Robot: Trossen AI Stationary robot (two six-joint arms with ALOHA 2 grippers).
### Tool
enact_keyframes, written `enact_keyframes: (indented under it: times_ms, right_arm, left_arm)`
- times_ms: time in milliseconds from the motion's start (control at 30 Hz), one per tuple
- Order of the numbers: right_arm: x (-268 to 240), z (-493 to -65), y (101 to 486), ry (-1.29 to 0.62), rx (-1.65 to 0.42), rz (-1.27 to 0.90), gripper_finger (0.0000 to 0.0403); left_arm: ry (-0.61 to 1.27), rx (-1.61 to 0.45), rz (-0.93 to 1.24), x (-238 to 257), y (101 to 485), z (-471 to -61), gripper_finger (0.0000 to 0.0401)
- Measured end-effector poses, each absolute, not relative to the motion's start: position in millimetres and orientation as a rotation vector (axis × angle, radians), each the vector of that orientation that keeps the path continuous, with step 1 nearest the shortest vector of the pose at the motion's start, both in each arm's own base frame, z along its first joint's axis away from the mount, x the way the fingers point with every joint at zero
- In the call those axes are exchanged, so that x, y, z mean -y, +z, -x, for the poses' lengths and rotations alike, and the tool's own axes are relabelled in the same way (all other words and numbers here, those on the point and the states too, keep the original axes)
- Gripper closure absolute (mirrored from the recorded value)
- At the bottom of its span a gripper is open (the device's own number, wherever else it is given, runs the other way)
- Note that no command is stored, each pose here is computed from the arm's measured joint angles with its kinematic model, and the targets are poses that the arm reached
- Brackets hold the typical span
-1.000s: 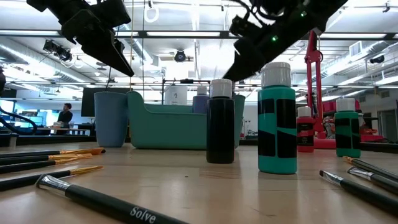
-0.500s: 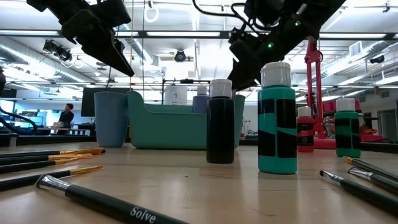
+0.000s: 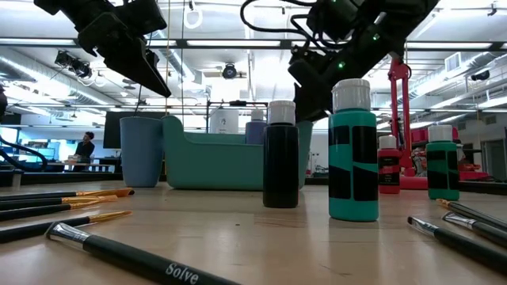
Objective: Pick & Place Paint Supplies
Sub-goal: Put the left small red paint bottle into the green bin, then put the small black paint bottle into the green bin
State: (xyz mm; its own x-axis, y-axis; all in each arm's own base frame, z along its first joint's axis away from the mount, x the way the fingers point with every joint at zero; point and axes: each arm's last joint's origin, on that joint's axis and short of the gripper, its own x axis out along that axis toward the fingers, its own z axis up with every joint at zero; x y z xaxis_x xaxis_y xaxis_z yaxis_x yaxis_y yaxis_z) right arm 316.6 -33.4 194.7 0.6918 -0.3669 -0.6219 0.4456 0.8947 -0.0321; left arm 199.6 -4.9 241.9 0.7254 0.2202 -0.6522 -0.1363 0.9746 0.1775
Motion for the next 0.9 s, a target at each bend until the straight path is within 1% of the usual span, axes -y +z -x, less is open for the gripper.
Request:
enact_keyframes:
  times_ms: [100, 200, 333, 467, 600, 733, 833, 900]
  right_arm:
    - [35, -315, 194, -0.476, -0.679, -0.164, 0.0293]
    - [35, -315, 194, -0.470, -0.674, -0.147, 0.0290]
    - [35, -317, 195, -0.452, -0.661, -0.101, 0.0270]
    - [40, -317, 195, -0.468, -0.654, -0.113, 0.0249]
    - [42, -316, 195, -0.478, -0.656, -0.117, 0.0244]
    - [42, -317, 195, -0.475, -0.652, -0.115, 0.0252]
    - [42, -317, 195, -0.455, -0.652, -0.122, 0.0260]
    - [42, -317, 195, -0.454, -0.649, -0.123, 0.0264]
  left_arm:
    - [0.197, -0.734, -0.120, 5, 242, -200, 0.0239]
    - [0.197, -0.734, -0.120, 5, 242, -200, 0.0239]
    - [0.197, -0.734, -0.120, 5, 242, -200, 0.0239]
    - [0.197, -0.734, -0.120, 5, 242, -200, 0.0239]
    - [0.197, -0.732, -0.120, 5, 242, -200, 0.0239]
    - [0.195, -0.625, -0.118, 5, 242, -206, 0.0239]
    - [0.180, -0.524, -0.179, 6, 234, -214, 0.0239]
    - [0.215, -0.449, -0.219, 4, 229, -221, 0.0239]
